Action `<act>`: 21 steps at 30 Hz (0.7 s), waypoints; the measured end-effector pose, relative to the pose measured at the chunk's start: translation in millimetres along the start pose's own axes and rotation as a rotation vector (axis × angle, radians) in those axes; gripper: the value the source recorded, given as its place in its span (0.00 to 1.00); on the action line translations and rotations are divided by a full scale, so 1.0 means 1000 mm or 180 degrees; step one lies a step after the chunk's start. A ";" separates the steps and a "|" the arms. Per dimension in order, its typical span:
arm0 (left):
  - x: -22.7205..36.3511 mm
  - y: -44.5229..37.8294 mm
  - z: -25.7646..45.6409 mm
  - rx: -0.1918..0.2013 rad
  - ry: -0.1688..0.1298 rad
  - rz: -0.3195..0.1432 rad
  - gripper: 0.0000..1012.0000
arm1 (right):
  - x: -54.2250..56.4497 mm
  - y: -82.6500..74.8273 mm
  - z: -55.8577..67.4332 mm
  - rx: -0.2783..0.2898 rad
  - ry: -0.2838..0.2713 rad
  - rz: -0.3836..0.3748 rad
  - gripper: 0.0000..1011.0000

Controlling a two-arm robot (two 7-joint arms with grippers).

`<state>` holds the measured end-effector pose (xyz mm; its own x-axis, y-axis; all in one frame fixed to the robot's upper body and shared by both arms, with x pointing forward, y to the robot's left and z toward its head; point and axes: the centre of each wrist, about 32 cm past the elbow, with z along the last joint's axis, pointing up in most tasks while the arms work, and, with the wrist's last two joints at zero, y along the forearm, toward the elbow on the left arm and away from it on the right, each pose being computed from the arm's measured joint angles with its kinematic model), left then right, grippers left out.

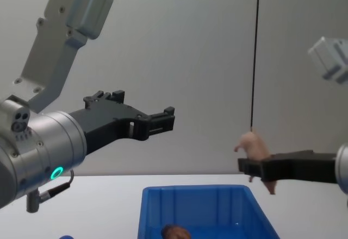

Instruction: Pick up the two dolls from the table and place them into the box.

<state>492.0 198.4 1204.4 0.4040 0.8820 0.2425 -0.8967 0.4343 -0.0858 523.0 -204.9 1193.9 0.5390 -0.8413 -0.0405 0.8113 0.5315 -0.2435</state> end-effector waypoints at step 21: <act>0.0000 0.0000 0.0000 0.0000 0.0000 0.0000 0.99 | 0.005 0.025 0.033 -0.0271 -0.0014 0.1075 0.83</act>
<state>492.0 198.4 1204.4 0.4040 0.8820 0.2425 -0.8967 0.4343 -0.0859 553.7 -192.8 1219.5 0.7750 -0.6188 -0.1285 0.5652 0.7696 -0.2971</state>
